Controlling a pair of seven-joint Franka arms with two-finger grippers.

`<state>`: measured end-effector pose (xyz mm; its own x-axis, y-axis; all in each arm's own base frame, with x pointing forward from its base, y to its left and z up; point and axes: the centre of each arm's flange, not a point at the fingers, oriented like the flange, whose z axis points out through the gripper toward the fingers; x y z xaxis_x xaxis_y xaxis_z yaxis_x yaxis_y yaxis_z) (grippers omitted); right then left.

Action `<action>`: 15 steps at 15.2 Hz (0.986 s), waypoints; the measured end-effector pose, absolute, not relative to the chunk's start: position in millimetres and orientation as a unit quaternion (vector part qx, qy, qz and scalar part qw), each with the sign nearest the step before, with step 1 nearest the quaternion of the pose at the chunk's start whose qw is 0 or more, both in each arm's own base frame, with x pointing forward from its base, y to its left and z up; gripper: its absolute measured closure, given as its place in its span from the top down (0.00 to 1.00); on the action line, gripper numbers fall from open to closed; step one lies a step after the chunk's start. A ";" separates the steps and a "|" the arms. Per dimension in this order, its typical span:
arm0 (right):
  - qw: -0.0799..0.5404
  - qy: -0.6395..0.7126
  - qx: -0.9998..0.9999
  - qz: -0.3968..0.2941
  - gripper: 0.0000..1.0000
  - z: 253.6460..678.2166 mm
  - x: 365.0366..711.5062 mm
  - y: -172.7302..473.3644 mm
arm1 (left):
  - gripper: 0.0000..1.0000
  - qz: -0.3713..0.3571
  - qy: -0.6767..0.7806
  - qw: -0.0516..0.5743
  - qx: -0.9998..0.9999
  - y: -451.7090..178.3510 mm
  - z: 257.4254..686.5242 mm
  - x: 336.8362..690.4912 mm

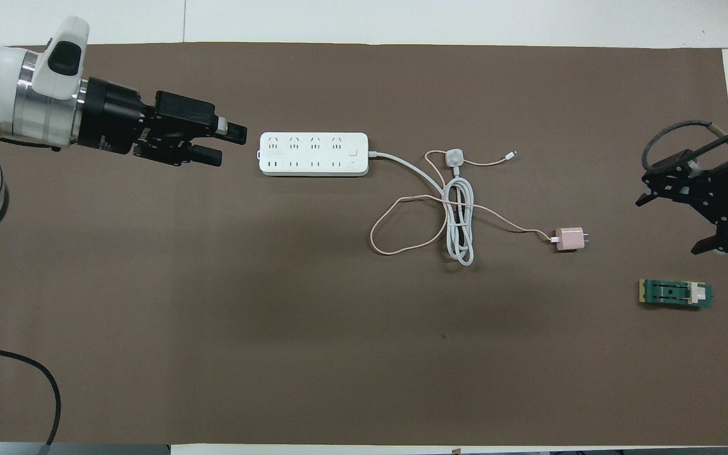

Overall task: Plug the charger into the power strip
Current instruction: 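Lower the open right gripper over the pink charger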

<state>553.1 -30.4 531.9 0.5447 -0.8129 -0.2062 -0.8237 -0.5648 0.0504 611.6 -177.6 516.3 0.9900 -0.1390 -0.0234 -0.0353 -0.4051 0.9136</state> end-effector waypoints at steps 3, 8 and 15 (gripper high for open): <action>0.052 0.530 -0.837 0.126 1.00 483.8 558.7 -37.5 | 1.00 -0.037 -0.073 0.577 0.813 -171.4 468.0 601.0; 0.109 0.596 -0.783 0.143 1.00 401.6 547.1 -59.4 | 1.00 -0.014 -0.074 0.598 0.798 -129.9 439.2 581.3; 0.129 0.648 -0.729 0.179 1.00 321.5 539.7 -75.7 | 1.00 0.000 -0.066 0.672 0.738 -139.6 419.5 552.0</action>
<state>539.7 -75.7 321.5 0.0970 -0.8982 -0.4287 -0.9909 -0.1277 0.0434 552.0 -139.6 419.5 0.9913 -0.0973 0.0887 -0.0974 -0.0888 0.9913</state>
